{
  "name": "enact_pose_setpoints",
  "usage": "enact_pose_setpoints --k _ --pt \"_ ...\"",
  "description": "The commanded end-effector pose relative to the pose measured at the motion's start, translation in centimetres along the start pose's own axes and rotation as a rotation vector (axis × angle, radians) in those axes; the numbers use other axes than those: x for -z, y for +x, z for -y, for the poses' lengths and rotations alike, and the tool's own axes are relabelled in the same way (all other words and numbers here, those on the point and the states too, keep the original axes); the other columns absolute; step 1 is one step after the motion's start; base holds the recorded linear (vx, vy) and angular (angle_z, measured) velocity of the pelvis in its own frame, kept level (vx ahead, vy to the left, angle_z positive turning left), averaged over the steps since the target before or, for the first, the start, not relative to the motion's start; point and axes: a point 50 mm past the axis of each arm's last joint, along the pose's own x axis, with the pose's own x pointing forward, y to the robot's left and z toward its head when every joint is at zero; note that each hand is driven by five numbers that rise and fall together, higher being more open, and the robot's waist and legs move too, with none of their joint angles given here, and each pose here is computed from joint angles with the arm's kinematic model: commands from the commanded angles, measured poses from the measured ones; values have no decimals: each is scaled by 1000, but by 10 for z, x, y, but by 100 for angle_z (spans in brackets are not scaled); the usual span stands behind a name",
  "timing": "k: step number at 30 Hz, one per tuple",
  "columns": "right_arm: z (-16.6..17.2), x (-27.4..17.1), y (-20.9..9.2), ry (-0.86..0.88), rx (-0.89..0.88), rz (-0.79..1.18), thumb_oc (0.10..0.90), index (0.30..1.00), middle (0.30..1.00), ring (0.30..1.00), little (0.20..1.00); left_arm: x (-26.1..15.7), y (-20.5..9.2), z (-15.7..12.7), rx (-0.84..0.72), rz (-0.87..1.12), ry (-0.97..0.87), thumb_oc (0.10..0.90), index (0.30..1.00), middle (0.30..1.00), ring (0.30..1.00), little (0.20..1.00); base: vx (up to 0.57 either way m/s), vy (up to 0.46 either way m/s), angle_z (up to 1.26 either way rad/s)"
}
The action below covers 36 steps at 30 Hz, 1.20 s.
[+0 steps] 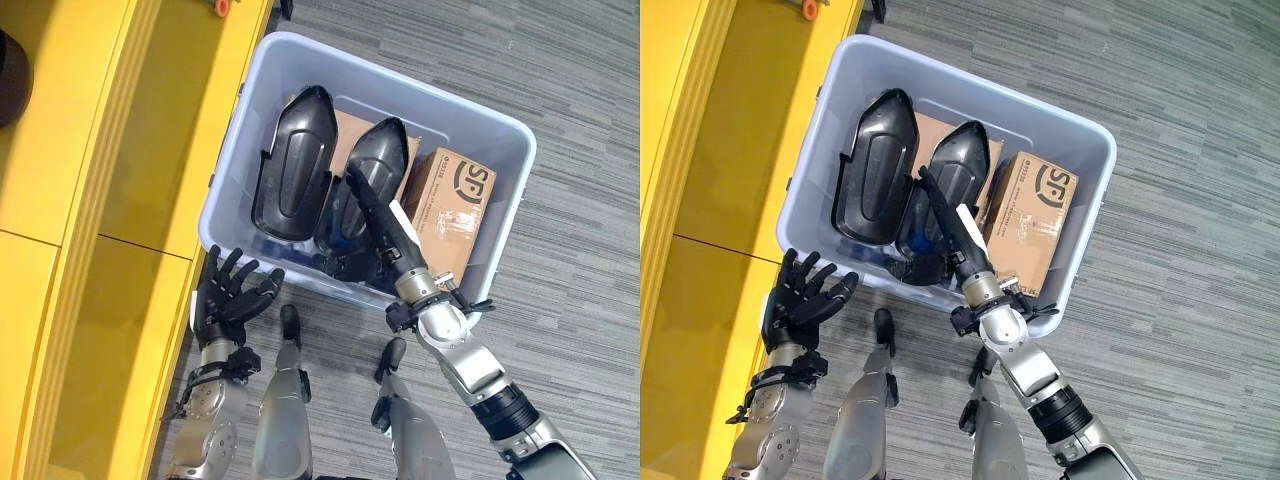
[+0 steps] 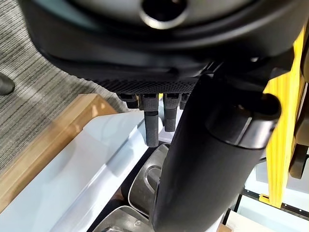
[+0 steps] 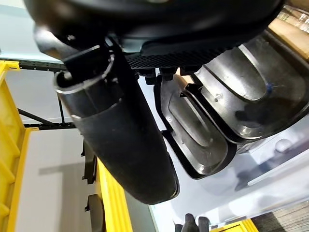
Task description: Move parts from the plastic box to the shelf.
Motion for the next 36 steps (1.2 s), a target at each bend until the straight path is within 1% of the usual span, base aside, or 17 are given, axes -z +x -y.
enact_pose_setpoints --k 1,13,26,36 --pt "0 -56 12 -53 26 292 900 1000 1000 1000 1000 -23 -5 -3 20 103 52 900 1000 1000 1000 1000 0 0 0" --pt "6 -65 13 -161 133 350 900 1000 1000 1000 1000 -25 -4 3 15 124 48 900 1000 1000 1000 1000 0 0 0" --pt "3 -57 13 -95 166 314 900 1000 1000 1000 1000 -26 -4 3 13 133 41 900 1000 1000 1000 1000 -1 4 2" --pt "-2 -55 15 -86 173 308 900 1000 1000 1000 1000 -25 -5 1 -7 134 45 900 1000 1000 1000 1000 -3 0 4"
